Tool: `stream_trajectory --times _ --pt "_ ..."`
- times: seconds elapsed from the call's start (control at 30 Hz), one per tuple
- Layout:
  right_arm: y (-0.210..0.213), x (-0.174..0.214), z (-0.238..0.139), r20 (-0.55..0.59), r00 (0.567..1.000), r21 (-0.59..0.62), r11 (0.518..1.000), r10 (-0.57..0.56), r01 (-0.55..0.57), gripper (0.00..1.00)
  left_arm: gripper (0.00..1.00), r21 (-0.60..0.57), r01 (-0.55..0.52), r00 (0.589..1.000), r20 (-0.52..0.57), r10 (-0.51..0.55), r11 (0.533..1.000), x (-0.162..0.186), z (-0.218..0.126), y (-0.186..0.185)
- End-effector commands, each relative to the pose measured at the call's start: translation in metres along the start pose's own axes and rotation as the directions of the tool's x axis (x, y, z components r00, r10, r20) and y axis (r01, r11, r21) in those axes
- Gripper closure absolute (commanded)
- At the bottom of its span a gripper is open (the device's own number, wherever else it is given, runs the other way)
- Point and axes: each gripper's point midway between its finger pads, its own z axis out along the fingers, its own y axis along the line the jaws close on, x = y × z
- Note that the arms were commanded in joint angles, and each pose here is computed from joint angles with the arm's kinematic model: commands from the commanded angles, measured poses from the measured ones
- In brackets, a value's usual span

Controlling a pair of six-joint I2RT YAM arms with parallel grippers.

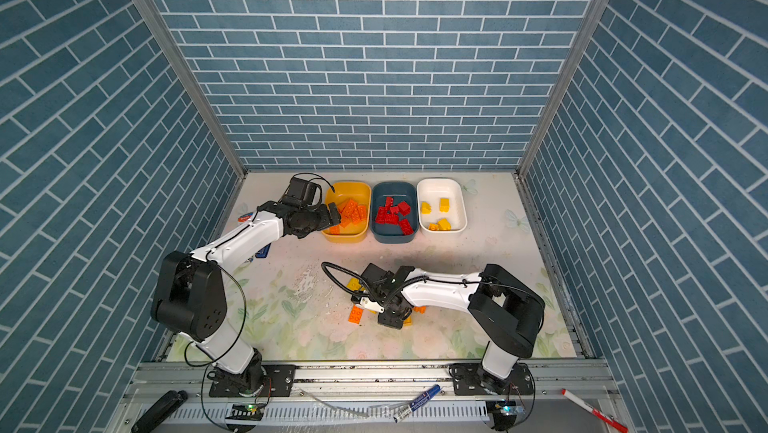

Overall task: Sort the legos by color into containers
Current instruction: 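Grasp a yellow brick from the pile with the right gripper, then drop the yellow brick into the white tub while the left gripper grasps an orange brick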

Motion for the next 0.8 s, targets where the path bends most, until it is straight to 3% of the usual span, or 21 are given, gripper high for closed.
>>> stream_trajectory --times 0.0,0.23,0.33,0.5,0.63,0.77 --pt "-0.010 -0.010 -0.020 0.060 0.998 0.042 0.999 -0.034 0.031 0.73 0.01 0.014 0.007 1.000 0.014 -0.007 1.000 -0.002 -0.007 0.000" --pt "-0.034 -0.013 -0.044 0.149 0.988 0.081 0.996 0.036 -0.049 0.74 0.01 0.036 0.007 1.000 0.002 -0.007 0.999 0.002 -0.011 -0.003" --pt "-0.058 -0.023 -0.069 0.283 0.944 0.059 0.979 0.169 -0.193 0.73 0.01 0.039 0.014 1.000 -0.004 -0.014 0.999 0.009 -0.015 -0.003" --pt "-0.122 -0.032 -0.114 0.537 0.747 -0.007 0.888 0.392 -0.461 0.76 0.01 0.037 0.035 0.999 -0.009 -0.035 0.999 0.028 -0.023 0.002" --pt "-0.194 -0.013 -0.136 0.612 0.556 -0.008 0.708 0.562 -0.707 0.76 0.01 0.053 0.046 0.999 -0.022 -0.044 0.998 0.045 -0.029 0.001" --pt "-0.238 0.012 -0.137 0.605 0.437 -0.034 0.570 0.665 -0.821 0.75 0.01 0.057 0.039 0.999 -0.039 -0.037 0.998 0.060 -0.036 0.000"
